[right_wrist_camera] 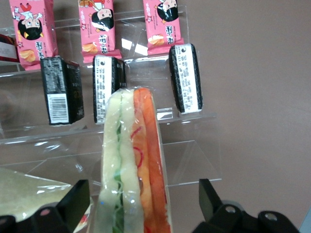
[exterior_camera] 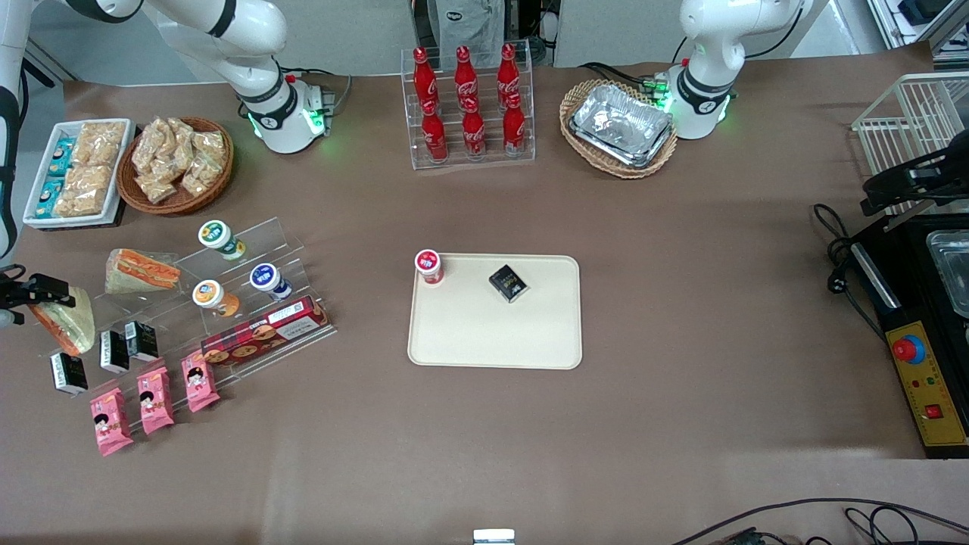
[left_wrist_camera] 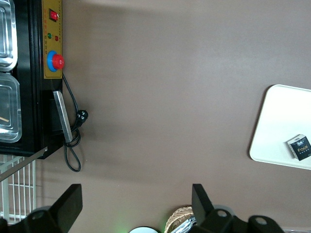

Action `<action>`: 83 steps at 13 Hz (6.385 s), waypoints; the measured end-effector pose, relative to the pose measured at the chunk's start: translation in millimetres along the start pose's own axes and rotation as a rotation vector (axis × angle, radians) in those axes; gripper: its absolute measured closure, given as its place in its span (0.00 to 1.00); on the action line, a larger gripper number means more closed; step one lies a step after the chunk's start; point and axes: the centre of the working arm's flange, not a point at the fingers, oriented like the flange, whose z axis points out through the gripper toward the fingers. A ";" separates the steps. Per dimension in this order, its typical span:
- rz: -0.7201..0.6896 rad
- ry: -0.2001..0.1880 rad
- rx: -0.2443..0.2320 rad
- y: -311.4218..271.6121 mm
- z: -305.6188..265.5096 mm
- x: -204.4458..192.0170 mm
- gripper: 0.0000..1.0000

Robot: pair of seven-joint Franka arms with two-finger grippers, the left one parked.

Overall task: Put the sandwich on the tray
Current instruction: 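Close the right gripper on the sandwich's crust edge, then lift the sandwich off the rack and carry it toward the cream tray, then lower the held sandwich onto the tray beside the black box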

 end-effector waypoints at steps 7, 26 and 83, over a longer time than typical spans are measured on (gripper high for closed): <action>-0.059 0.003 0.004 -3.5 -1.2 -0.2 0.00; -0.081 -0.013 0.023 -8.1 12.7 -4.2 0.18; 1.870 0.059 0.263 -745.6 135.3 276.4 0.80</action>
